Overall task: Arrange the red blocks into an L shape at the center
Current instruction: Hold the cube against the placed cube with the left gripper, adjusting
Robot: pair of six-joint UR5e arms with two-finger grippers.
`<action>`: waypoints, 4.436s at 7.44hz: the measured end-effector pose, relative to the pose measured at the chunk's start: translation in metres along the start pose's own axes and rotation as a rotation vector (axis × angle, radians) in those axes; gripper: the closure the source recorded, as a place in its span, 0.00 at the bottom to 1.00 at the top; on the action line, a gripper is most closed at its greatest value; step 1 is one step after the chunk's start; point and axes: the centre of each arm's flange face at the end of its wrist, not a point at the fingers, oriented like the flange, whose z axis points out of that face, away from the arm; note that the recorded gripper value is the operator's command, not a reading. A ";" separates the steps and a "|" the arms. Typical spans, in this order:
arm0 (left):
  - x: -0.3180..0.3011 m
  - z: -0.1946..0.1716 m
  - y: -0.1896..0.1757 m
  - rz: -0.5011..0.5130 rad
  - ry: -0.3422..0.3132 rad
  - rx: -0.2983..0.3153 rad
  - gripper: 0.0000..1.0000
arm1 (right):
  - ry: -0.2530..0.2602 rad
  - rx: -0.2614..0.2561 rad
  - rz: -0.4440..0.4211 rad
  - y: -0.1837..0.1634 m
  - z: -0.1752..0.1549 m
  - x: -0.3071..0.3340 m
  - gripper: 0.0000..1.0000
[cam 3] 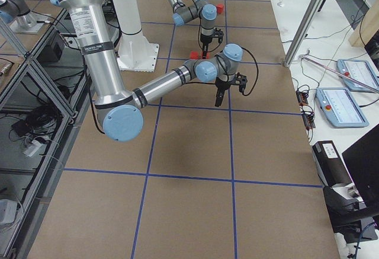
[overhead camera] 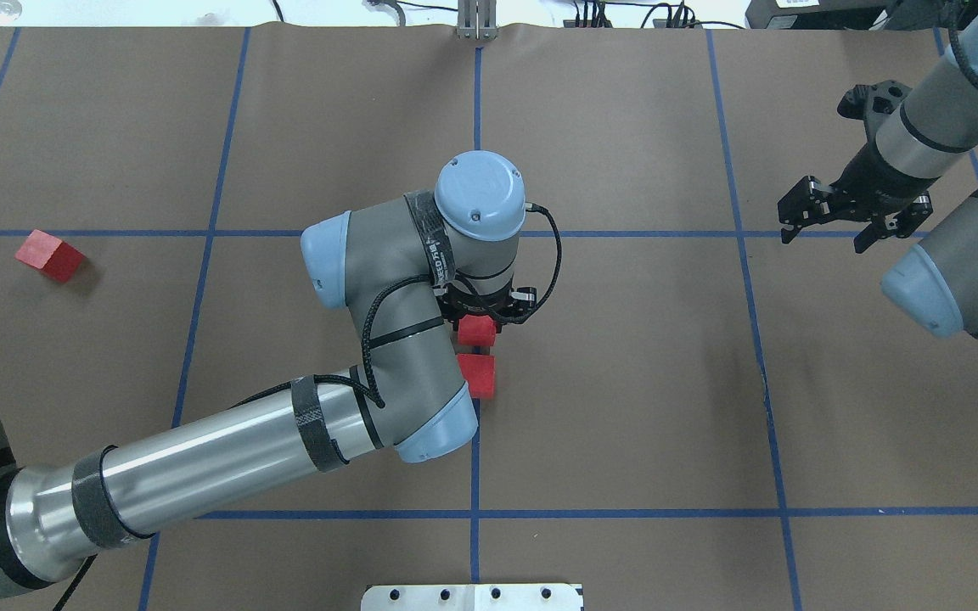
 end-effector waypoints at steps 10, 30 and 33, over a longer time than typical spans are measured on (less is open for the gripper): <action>0.002 0.004 0.008 0.011 0.000 -0.008 1.00 | 0.001 0.000 0.001 0.000 0.000 0.000 0.00; 0.000 0.006 0.010 -0.027 -0.003 -0.014 1.00 | -0.002 0.004 -0.002 -0.001 -0.002 -0.003 0.00; 0.000 0.006 0.010 -0.044 -0.003 -0.014 1.00 | -0.002 0.004 -0.002 -0.001 -0.002 -0.003 0.00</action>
